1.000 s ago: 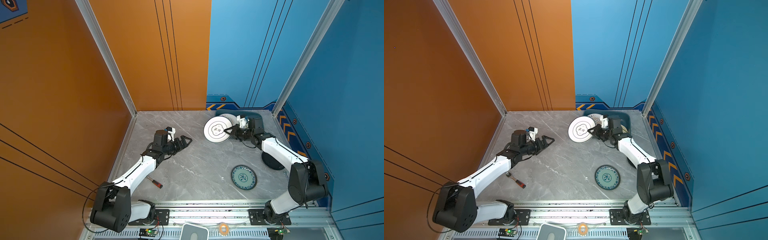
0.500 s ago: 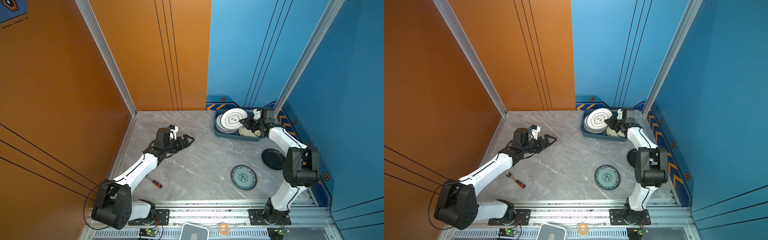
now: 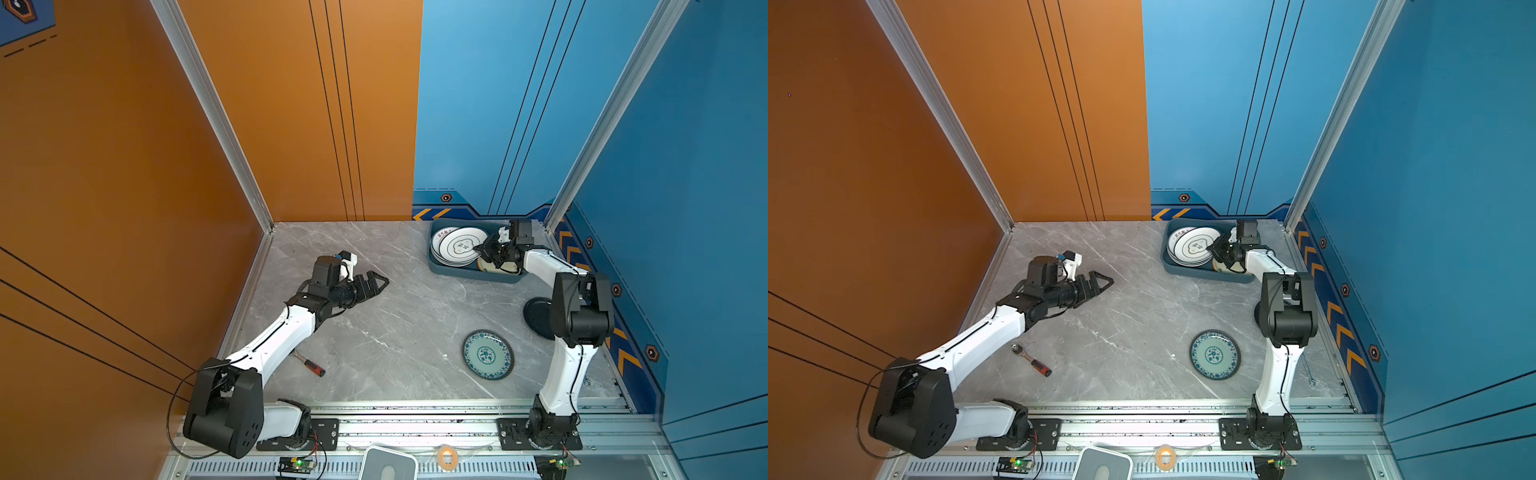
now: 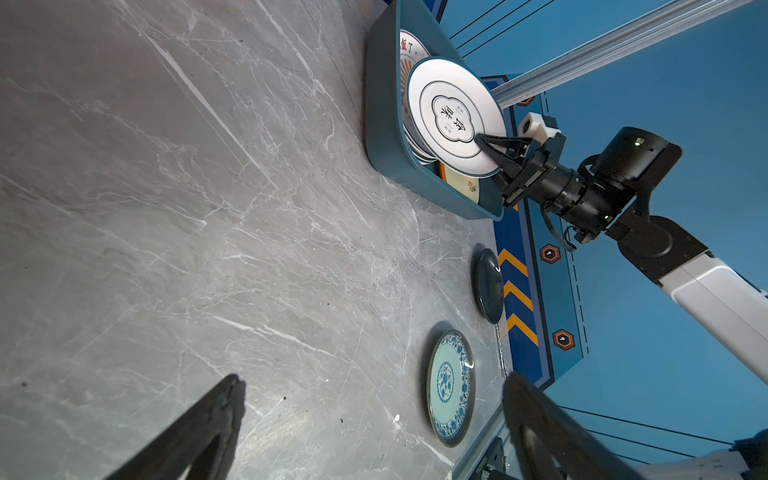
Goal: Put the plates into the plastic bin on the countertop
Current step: 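Lower the cloud-pattern plate upright against the stack and open the right gripper, then raise the right gripper from the bin while the left moves to the blue floral plate, then grasp the blue floral plate's rim with the left gripper and tilt it up, then lift the floral plate toward the right gripper while the right moves to its rim, then carry the floral plate with the right gripper to the bin while the left releases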
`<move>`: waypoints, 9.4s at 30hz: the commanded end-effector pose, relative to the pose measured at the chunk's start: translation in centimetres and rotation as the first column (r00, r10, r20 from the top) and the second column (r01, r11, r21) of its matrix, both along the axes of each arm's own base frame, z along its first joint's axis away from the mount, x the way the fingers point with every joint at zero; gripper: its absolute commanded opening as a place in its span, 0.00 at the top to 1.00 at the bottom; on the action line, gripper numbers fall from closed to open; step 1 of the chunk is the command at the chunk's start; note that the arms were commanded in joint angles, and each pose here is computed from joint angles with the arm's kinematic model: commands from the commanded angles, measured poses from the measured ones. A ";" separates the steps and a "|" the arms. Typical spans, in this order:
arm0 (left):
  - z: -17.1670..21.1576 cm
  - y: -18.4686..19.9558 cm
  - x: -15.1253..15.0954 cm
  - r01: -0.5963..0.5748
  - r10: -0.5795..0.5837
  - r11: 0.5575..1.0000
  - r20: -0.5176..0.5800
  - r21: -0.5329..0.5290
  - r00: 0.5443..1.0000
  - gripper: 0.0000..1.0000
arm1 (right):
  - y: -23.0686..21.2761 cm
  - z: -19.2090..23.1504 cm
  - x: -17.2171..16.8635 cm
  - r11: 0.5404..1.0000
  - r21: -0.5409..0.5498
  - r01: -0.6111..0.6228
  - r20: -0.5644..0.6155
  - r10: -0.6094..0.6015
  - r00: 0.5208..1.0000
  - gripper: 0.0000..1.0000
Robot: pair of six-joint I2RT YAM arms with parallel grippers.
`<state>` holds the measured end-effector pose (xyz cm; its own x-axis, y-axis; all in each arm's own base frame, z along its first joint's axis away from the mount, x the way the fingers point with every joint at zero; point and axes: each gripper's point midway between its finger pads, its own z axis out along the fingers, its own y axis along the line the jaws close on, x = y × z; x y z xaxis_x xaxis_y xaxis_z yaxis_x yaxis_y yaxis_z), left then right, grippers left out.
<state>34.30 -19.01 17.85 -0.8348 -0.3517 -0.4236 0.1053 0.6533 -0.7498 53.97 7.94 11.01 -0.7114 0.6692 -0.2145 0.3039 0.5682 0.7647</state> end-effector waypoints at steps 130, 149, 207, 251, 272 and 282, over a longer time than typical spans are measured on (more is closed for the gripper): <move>-14.9 -27.5 -12.4 0.647 -0.624 0.762 -0.226 0.033 0.748 0.68 | -8.3 4.7 -22.0 0.918 -0.396 0.036 -0.027 -0.051 0.998 0.45; -15.6 -28.0 -12.4 0.655 -0.631 0.755 -0.240 0.030 0.738 0.87 | -8.1 3.4 -22.6 0.920 -0.392 0.020 -0.048 -0.042 0.998 0.45; -1.3 -12.3 -3.1 0.464 -0.462 0.886 -0.054 0.023 0.885 1.00 | 8.5 5.3 -23.2 0.844 -0.137 -0.518 0.189 0.536 0.823 0.46; -1.4 -8.4 -1.7 0.361 -0.360 0.929 -0.031 0.085 0.932 0.02 | 4.4 7.9 -19.1 0.889 -0.223 -0.400 0.094 0.428 0.899 1.00; -2.1 -3.8 -2.4 0.250 -0.250 0.957 -0.023 0.145 0.968 0.02 | -10.4 10.4 -10.1 0.820 -0.572 -0.031 -0.031 0.017 0.999 1.00; -2.1 -3.8 -2.7 0.255 -0.254 0.958 -0.024 0.132 0.967 0.02 | -12.3 7.2 -6.9 0.827 -0.561 -0.024 -0.092 -0.034 0.995 1.00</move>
